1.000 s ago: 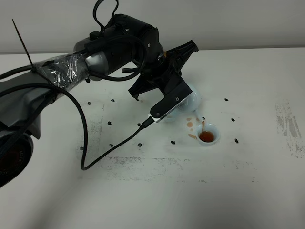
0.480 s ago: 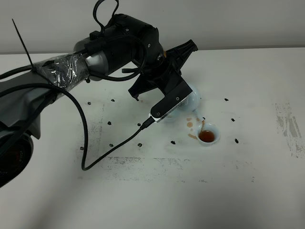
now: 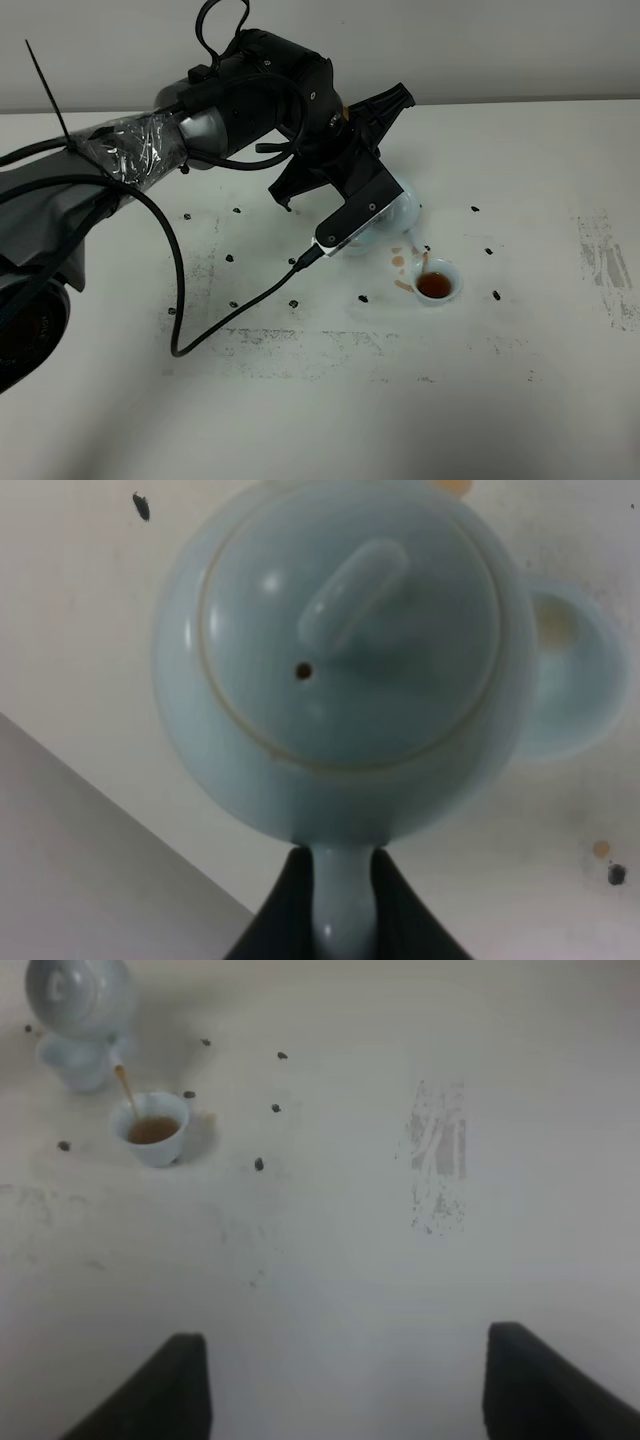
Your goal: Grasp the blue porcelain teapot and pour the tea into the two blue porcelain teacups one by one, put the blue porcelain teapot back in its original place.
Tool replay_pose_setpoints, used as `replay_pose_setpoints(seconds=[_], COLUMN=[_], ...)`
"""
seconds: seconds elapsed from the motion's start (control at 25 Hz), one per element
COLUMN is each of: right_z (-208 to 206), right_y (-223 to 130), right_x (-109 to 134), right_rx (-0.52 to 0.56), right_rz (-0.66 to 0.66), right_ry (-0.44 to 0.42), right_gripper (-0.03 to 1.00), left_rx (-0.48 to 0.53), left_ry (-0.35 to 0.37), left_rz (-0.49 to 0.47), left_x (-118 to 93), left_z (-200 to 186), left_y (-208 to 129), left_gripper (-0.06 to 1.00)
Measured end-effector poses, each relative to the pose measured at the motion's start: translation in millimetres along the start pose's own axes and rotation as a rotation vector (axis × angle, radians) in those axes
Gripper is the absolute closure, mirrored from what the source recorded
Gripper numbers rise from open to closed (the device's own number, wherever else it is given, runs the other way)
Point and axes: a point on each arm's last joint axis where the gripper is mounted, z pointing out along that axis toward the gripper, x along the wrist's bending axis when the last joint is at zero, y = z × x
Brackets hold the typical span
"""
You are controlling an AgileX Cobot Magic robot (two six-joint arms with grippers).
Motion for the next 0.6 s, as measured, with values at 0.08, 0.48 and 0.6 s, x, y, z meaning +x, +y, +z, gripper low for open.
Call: replay_pose_setpoints(seconds=[0.08,0.48,0.6], right_z=[0.0,0.0,0.0], right_y=[0.0,0.0,0.0], right_x=[0.0,0.0,0.0], right_rx=[0.0,0.0,0.0], right_rz=[0.0,0.0,0.0], right_ry=[0.0,0.0,0.0], right_gripper=[0.41,0.41,0.41], left_rx=[0.004,0.008,0.009], left_ry=[-0.002,0.001,0.002], left_rz=[0.004,0.007,0.007], left_x=[-0.2,0.1,0.2], left_z=[0.0,0.0,0.0], left_y=[-0.4,-0.8,-0.8], left_gripper=[0.91,0.91,0.91])
